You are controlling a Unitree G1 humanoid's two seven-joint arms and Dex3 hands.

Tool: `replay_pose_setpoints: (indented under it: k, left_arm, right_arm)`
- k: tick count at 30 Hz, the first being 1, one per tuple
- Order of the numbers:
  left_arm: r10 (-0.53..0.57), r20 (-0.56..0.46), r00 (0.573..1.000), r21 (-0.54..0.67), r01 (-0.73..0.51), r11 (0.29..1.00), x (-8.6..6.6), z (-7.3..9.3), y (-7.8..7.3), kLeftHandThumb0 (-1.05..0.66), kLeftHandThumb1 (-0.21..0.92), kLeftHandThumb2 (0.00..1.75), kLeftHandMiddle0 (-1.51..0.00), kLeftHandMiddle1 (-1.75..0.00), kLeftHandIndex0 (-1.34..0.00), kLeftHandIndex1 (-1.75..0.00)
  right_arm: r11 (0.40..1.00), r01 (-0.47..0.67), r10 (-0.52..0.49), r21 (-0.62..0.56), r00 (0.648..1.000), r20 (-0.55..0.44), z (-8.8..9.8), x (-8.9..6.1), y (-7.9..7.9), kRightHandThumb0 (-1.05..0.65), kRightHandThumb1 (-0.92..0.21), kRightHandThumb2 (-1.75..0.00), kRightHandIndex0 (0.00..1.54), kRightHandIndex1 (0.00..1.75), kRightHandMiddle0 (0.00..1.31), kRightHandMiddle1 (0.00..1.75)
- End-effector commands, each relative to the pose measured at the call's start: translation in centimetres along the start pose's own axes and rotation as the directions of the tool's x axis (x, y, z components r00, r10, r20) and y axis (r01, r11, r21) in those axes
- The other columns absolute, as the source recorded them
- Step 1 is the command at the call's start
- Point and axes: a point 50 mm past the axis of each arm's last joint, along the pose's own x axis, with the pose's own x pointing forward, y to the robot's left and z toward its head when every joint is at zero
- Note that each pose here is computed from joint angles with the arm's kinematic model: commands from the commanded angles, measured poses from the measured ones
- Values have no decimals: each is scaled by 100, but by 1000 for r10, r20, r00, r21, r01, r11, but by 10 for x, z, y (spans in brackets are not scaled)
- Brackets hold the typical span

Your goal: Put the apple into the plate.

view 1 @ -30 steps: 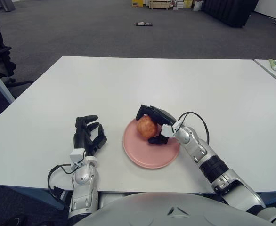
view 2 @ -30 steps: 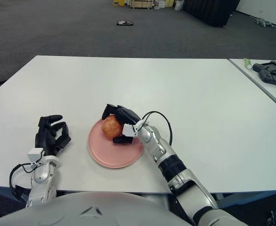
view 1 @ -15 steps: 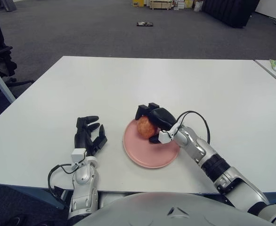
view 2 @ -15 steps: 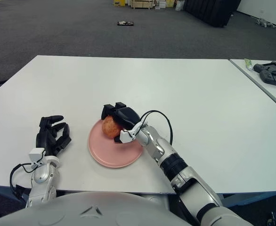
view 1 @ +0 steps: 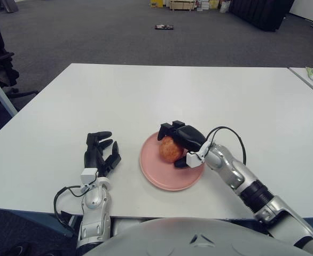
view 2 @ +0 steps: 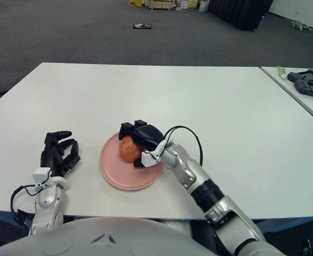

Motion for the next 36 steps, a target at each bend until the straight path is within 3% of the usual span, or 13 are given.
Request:
replay_pose_setpoints:
  k: [1,3,6,21,29,34,36]
  left_arm:
    - [-1,18,1000,7,1,1000,4,3,-1,0,78,67,-42,-150,-14,-175]
    - [-2,20,1000,9,1,1000,4,3,-1,0,78,67,-42,-150,-14,-175]
    - [-3,20,1000,10,3,1000,4,3,-1,0,78,66,-43,-148,-15,-175]
    - [4,20,1000,9,-5,1000,5,3,-1,0,81,60,-44,-143,-16,-175]
    - [-7,17,1000,18,7,1000,5,3,0,0,79,63,-45,-142,-18,-175]
    - [-8,18,1000,21,8,1000,6,3,1,0,78,64,-45,-142,-18,-175]
    - [-9,16,1000,20,9,1000,6,3,1,0,78,65,-45,-142,-18,-175]
  right_arm:
    - [997,-73,73,0,997,-7,-6,-12,-2,-80,-48,-88,2,26,1,52]
    - [997,-82,82,11,997,7,-5,-14,-4,-87,-52,-81,1,11,1,26]
    - [995,-86,85,44,996,29,-4,-16,-7,-93,-54,-74,0,3,0,8]
    - [983,-12,-3,181,997,78,3,-34,-33,-95,-45,-64,0,0,0,0]
    - [891,182,-207,416,978,15,-4,-49,-36,-102,-41,-65,0,0,0,0]
    - [802,364,-391,474,919,-45,-4,-54,-39,-104,-57,-55,0,0,0,0]
    - [756,430,-455,493,887,-75,-6,-57,-38,-105,-70,-47,0,0,0,0]
